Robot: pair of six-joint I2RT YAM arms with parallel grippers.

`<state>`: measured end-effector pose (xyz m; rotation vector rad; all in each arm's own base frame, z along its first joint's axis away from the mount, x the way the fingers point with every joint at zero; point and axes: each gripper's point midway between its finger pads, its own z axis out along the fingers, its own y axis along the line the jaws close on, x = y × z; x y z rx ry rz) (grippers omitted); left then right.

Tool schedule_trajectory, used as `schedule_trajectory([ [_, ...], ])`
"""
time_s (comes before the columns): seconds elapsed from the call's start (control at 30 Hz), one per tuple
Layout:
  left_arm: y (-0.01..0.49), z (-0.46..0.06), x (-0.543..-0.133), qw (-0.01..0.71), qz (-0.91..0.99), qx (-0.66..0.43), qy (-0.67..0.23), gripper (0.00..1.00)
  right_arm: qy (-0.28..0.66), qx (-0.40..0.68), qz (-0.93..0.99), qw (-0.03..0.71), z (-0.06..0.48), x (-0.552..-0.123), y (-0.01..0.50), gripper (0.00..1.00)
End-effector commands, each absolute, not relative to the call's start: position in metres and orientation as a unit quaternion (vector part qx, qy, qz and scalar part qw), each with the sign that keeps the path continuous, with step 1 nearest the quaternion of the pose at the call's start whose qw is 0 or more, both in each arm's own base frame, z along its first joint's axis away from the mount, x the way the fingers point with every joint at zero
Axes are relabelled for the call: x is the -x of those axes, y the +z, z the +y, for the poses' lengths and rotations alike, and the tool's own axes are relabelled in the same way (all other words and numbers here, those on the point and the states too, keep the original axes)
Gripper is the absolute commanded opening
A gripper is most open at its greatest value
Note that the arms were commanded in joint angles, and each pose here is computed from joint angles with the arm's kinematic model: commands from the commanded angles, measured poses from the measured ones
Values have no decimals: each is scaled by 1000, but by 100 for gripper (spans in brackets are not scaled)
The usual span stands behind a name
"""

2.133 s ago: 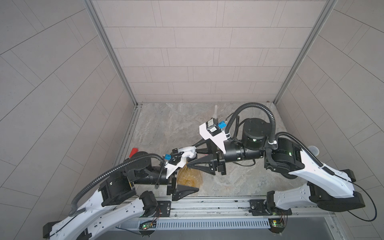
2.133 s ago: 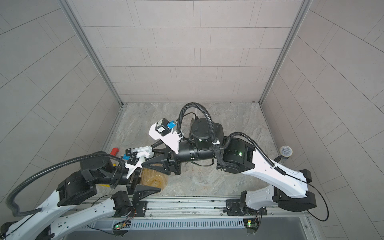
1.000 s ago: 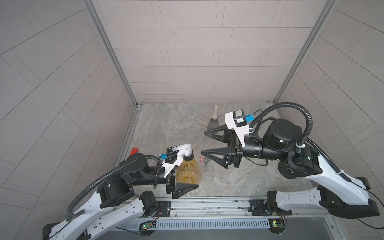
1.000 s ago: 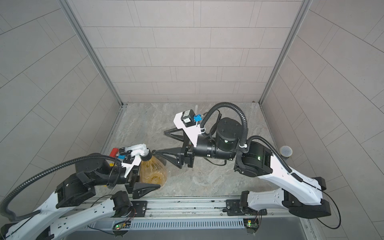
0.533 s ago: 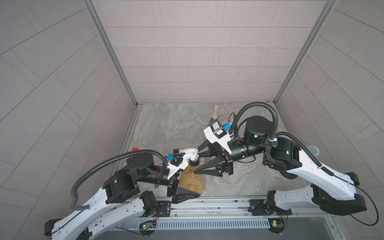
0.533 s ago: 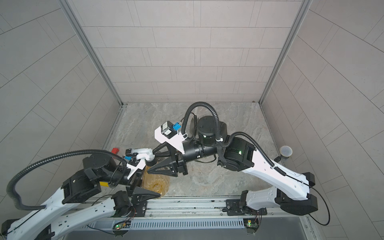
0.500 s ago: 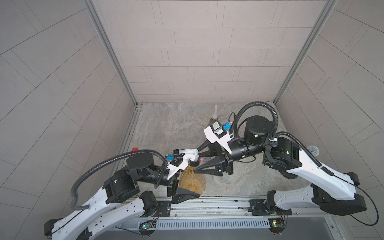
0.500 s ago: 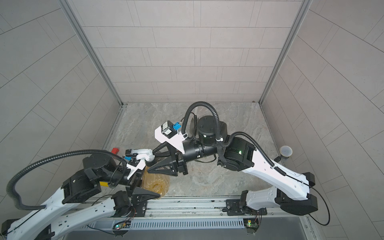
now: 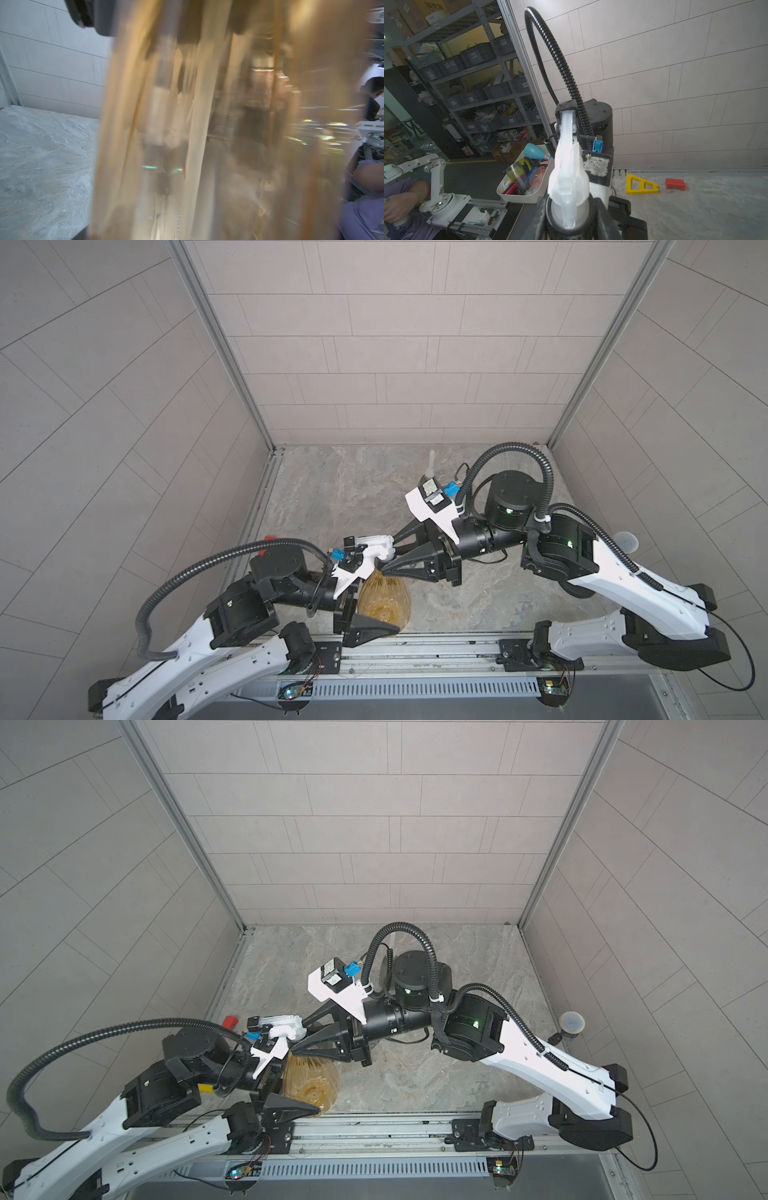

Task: Attach spray nozzles to spray bottles
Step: Screw the spray nozzle on the spray bottle.

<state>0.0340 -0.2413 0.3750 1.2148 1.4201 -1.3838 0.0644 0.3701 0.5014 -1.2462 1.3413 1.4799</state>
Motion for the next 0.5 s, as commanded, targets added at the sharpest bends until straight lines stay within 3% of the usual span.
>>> schedule_trajectory([
  [0.0, 377, -238, -64, 455, 595, -446, -490, 0, 577, 454, 560, 384, 370, -65, 500, 10],
  [0.23, 367, -222, -121, 533, 663, -364, -378, 0, 462, 351, 674, 457, 385, -85, 469, 8],
  [0.47, 359, -218, -146, 553, 689, -331, -330, 0, 394, 280, 709, 513, 418, -84, 458, 8],
])
